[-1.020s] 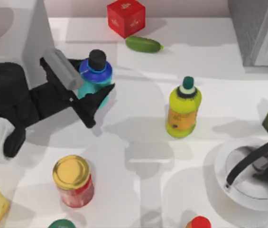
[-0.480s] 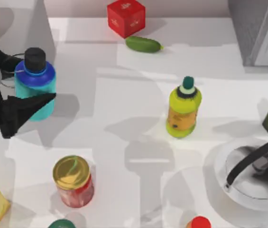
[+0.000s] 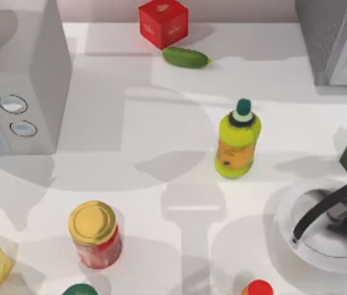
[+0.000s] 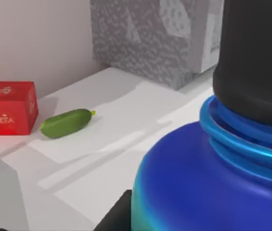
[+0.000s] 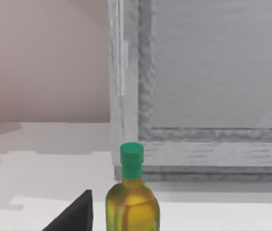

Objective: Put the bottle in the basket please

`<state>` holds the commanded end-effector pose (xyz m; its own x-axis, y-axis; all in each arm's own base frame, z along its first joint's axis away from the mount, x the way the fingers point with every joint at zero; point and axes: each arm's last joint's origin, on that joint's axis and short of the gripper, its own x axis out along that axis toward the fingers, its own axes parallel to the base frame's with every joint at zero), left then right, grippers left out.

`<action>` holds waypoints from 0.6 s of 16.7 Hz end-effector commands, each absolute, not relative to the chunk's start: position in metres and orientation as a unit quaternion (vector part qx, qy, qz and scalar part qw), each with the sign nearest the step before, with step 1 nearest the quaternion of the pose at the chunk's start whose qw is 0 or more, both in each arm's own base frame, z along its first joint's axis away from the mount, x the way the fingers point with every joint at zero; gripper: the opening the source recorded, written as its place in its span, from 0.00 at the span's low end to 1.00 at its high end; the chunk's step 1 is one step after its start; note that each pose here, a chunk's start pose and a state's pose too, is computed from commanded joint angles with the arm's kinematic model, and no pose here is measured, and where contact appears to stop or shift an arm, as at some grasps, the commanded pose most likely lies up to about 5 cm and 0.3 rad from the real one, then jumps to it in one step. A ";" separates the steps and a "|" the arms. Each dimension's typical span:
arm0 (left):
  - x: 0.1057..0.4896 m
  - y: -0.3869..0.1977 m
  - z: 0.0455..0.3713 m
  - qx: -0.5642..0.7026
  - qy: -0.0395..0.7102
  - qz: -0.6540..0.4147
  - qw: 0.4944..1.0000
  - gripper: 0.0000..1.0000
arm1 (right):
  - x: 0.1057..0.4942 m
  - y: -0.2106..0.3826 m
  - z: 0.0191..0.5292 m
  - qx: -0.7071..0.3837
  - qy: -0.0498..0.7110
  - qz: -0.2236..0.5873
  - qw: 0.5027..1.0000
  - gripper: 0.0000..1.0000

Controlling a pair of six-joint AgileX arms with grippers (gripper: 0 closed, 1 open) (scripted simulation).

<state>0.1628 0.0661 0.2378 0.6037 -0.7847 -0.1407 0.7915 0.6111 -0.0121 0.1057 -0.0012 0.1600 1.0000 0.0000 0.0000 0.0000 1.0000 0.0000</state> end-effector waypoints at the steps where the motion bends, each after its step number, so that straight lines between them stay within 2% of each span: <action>1: 0.152 0.068 0.241 0.023 0.060 -0.426 0.902 0.00 | 0.106 -0.001 0.160 0.000 0.000 0.000 1.000 1.00; 4: 0.130 0.069 0.245 0.020 0.047 -0.396 0.917 0.00 | 0.106 -0.001 0.160 0.000 0.000 0.000 1.000 1.00; 10: 0.128 0.069 0.246 0.020 0.046 -0.393 0.918 0.00 | 0.106 -0.001 0.160 0.000 0.000 0.000 1.000 1.00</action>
<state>0.1283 0.0692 0.2458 0.6877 -0.7191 -0.0998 0.7228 0.6910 0.0017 0.1057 -0.0012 0.1600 1.0000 0.0000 0.0000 0.0000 1.0000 0.0000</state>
